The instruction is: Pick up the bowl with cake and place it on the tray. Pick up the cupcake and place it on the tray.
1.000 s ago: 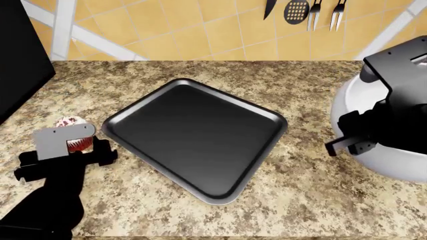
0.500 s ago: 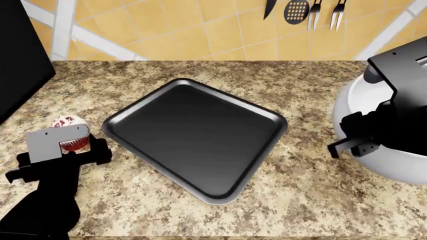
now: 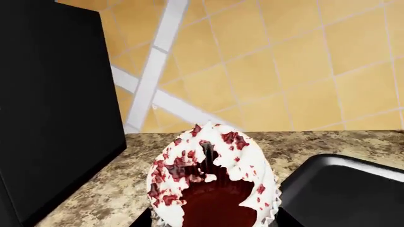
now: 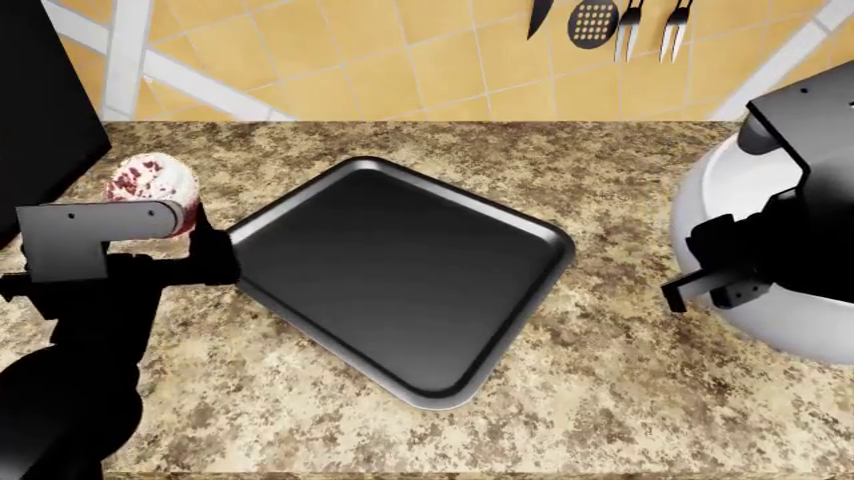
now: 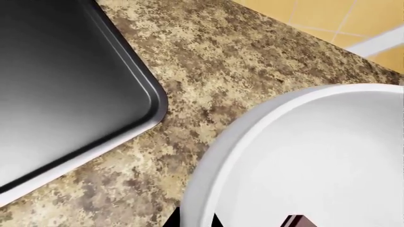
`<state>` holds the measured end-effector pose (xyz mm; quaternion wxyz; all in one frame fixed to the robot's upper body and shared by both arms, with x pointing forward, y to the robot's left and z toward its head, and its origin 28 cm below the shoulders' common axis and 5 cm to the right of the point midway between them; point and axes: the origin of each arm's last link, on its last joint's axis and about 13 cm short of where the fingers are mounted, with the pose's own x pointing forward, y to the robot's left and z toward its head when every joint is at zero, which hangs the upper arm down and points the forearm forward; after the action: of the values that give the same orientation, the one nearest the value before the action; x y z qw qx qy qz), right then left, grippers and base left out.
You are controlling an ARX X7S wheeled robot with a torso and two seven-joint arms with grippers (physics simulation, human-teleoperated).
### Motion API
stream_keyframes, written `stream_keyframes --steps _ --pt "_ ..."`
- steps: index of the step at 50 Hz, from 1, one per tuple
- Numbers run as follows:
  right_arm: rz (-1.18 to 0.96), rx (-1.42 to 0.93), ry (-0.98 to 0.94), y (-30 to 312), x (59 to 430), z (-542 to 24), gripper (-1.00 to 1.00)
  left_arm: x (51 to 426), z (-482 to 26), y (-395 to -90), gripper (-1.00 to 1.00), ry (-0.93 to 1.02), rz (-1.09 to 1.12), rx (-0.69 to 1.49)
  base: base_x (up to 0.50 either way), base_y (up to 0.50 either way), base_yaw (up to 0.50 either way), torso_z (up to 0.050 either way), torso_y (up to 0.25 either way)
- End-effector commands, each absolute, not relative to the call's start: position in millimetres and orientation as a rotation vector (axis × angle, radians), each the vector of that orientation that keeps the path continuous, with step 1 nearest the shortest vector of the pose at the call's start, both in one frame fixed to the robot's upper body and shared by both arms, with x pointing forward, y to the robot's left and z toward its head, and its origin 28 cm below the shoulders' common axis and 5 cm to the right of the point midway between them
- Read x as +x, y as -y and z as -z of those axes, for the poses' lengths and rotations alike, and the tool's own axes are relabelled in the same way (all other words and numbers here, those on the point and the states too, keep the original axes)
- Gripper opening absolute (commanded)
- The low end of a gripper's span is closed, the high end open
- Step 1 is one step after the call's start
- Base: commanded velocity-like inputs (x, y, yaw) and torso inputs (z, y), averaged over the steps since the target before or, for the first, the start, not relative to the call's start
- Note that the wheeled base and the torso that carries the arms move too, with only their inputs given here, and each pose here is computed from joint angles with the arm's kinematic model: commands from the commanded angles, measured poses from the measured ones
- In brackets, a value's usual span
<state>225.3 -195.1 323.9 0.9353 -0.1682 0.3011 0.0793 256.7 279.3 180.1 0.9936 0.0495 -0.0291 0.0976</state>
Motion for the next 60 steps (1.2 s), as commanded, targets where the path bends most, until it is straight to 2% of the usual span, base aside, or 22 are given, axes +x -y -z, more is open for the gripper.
stream_keyframes --steps 1,28,60 --pt "-0.124 -0.359 -0.575 197.5 222.4 -328.9 -1.00 254.1 -206.0 -262.6 -1.00 0.115 -0.071 0.117 0.00 0.00 0.00 0.000 0.000" --pt "-0.114 -0.352 -0.563 197.4 218.5 -328.1 -1.00 294.0 -183.2 -232.2 -1.00 0.019 0.036 0.190 0.00 0.00 0.00 0.000 0.001" --pt "-0.108 -0.335 -0.565 201.5 217.1 -320.2 -1.00 307.7 -155.9 -214.6 -1.00 -0.066 0.080 0.236 0.00 0.00 0.00 0.001 0.002"
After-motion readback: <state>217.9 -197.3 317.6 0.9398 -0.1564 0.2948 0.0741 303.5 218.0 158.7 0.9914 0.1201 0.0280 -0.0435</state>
